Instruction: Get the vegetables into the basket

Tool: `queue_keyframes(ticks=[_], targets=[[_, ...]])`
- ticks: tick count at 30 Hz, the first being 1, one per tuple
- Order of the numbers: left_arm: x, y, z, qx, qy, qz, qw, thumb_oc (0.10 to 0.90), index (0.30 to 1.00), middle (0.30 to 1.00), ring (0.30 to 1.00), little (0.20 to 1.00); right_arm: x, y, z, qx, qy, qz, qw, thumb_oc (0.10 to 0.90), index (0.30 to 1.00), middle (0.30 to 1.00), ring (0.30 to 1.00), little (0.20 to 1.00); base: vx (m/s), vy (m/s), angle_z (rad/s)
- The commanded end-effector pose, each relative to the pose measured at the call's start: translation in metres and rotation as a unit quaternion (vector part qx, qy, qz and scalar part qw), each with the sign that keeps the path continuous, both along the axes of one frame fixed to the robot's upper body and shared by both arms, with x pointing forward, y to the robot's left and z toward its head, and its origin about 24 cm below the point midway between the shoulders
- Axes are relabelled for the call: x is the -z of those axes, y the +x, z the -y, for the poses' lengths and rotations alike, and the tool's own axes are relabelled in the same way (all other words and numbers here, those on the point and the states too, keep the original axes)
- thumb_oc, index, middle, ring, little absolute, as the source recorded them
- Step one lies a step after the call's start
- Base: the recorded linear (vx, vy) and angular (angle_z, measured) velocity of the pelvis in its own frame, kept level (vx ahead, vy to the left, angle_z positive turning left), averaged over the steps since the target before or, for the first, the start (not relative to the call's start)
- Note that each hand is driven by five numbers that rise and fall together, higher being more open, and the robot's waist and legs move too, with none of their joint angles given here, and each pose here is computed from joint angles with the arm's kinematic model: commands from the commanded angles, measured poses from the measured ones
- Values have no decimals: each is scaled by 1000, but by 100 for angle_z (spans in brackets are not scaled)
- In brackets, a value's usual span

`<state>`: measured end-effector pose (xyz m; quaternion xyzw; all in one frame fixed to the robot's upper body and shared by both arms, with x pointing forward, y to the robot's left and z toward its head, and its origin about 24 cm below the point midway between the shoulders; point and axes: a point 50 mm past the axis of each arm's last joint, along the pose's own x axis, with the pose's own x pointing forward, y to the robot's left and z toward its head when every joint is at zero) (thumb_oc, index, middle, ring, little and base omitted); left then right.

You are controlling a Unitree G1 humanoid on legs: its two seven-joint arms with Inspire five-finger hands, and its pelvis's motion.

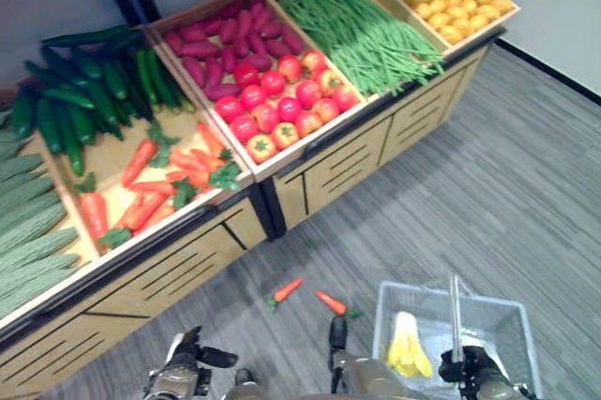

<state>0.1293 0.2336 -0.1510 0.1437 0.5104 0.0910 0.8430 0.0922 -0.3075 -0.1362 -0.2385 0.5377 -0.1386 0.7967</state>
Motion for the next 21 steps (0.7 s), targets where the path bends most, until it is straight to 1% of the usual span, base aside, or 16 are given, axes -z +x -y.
queue_keyframes(ticks=[1,3,5,6,7,9,11,12,13,14,15,16,18,19,20,21], targets=[[-6,-11,-33,-16,51,-9,999,900,1000,1000,1000,1000,-5,-6,12,11,-20,5,1000,400,300,300,300,300,19,218,15],[-5,-18,-37,-23,62,-22,998,900,1000,1000,1000,1000,1,-3,-1,-8,-7,-3,1000,400,300,300,300,300,63,256,26],[-13,-13,-51,-81,91,14,992,900,1000,1000,1000,1000,6,-5,-11,-19,1,-11,1000,400,300,300,300,300,94,128,8],[-16,-9,-55,-98,100,28,990,900,1000,1000,1000,1000,7,-5,-13,-18,2,-11,1000,400,300,300,300,300,42,23,8],[-24,-3,-65,-133,129,57,981,900,1000,1000,1000,1000,8,-7,-17,-18,3,-9,1000,400,300,300,300,300,35,2,10],[-47,11,-89,-233,199,134,942,900,1000,1000,1000,1000,11,-10,-24,-21,1,-9,1000,400,300,300,300,300,37,-5,20],[-62,6,-110,-350,234,175,890,900,1000,1000,1000,1000,14,-17,-29,-25,2,-15,1000,400,300,300,300,300,31,0,18],[-62,6,-110,-350,234,175,890,900,1000,1000,1000,1000,14,-17,-29,-25,2,-15,1000,400,300,300,300,300,40,36,6],[-99,16,-129,-405,244,298,829,900,1000,1000,1000,1000,14,-24,-26,-27,-2,-25,999,400,300,300,300,300,29,49,1],[-120,22,-137,-404,256,349,806,900,1000,1000,1000,1000,13,-23,-23,-30,-5,-25,999,400,300,300,300,300,52,59,-5],[-139,28,-144,-384,284,384,790,900,1000,1000,1000,1000,13,-24,-23,-33,-6,-26,999,400,300,300,300,300,8,26,-3],[-139,28,-143,-385,284,384,790,900,1000,1000,1000,1000,13,-24,-23,-33,-6,-26,999,400,300,300,300,300,6,15,-4],[-162,32,-148,-369,319,420,765,900,1000,1000,1000,1000,14,-26,-25,-37,-6,-29,999,400,300,300,300,300,-5,1,-2],[-181,35,-153,-357,345,448,743,900,1000,1000,1000,1000,13,-28,-23,-38,-7,-30,999,400,300,300,300,300,-11,-4,-4],[-182,34,-152,-357,347,447,743,900,1000,1000,1000,1000,13,-28,-23,-39,-7,-30,999,400,300,300,300,300,-16,-11,-5],[-193,37,-153,-349,358,464,731,900,1000,1000,1000,1000,14,-28,-23,-40,-7,-31,999,400,300,300,300,300,-11,-11,-4]])
